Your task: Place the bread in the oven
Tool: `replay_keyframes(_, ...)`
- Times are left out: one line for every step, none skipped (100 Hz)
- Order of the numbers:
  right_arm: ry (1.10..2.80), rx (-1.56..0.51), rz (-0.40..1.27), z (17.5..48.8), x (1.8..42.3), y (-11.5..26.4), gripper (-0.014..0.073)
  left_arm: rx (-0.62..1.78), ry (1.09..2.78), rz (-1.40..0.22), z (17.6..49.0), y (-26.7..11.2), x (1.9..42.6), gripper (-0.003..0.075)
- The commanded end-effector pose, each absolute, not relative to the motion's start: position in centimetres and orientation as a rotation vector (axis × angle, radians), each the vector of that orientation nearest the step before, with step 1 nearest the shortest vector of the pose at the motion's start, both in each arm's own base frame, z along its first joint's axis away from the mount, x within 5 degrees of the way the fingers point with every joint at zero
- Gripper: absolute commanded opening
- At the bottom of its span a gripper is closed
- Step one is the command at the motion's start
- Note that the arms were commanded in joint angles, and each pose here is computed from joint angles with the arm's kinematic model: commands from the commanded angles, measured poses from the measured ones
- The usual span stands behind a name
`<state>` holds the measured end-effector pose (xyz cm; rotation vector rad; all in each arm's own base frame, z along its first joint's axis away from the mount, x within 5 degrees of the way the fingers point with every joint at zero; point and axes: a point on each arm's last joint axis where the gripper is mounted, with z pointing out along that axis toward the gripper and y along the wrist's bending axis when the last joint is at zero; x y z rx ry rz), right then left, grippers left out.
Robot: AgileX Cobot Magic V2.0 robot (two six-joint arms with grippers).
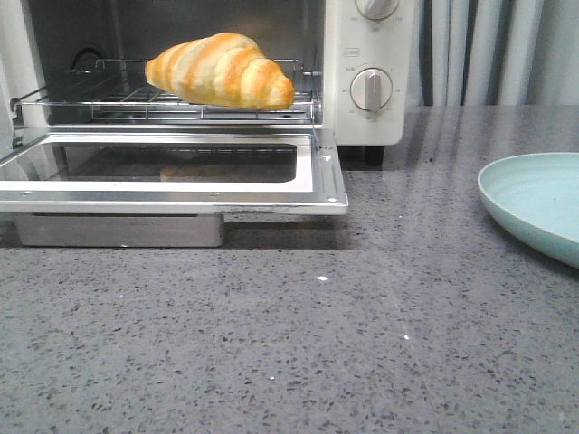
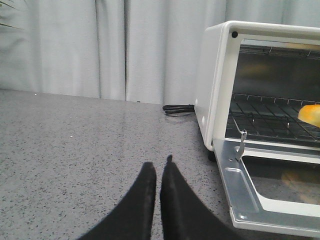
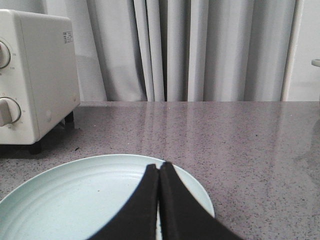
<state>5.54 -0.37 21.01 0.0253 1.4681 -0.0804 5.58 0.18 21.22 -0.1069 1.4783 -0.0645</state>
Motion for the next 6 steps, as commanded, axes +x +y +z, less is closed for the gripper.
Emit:
replay_keyframes(1.389, 0.023, -0.099, 21.50, 5.36, -0.42, -0.0050, -0.102, 1.397, -0.075, 21.27, 0.17, 5.36, -0.0020)
replay_keyframes(1.389, 0.023, -0.099, 21.50, 5.36, -0.42, -0.0050, -0.102, 1.397, -0.075, 21.27, 0.17, 5.36, -0.0020)
replay_keyframes(1.389, 0.023, -0.099, 21.50, 5.36, -0.42, -0.0050, -0.102, 1.397, -0.075, 21.27, 0.17, 5.36, -0.0020)
replay_keyframes(1.389, 0.023, -0.099, 21.50, 5.36, -0.42, -0.0050, -0.102, 1.397, -0.075, 21.27, 0.17, 5.36, -0.0020)
replay_keyframes(1.389, 0.023, -0.099, 21.50, 5.36, -0.42, -0.0050, -0.102, 1.397, -0.075, 21.27, 0.17, 5.36, -0.0020)
replay_keyframes(1.389, 0.023, -0.099, 21.50, 5.36, -0.42, -0.0050, -0.102, 1.397, -0.075, 21.27, 0.17, 5.36, -0.0020)
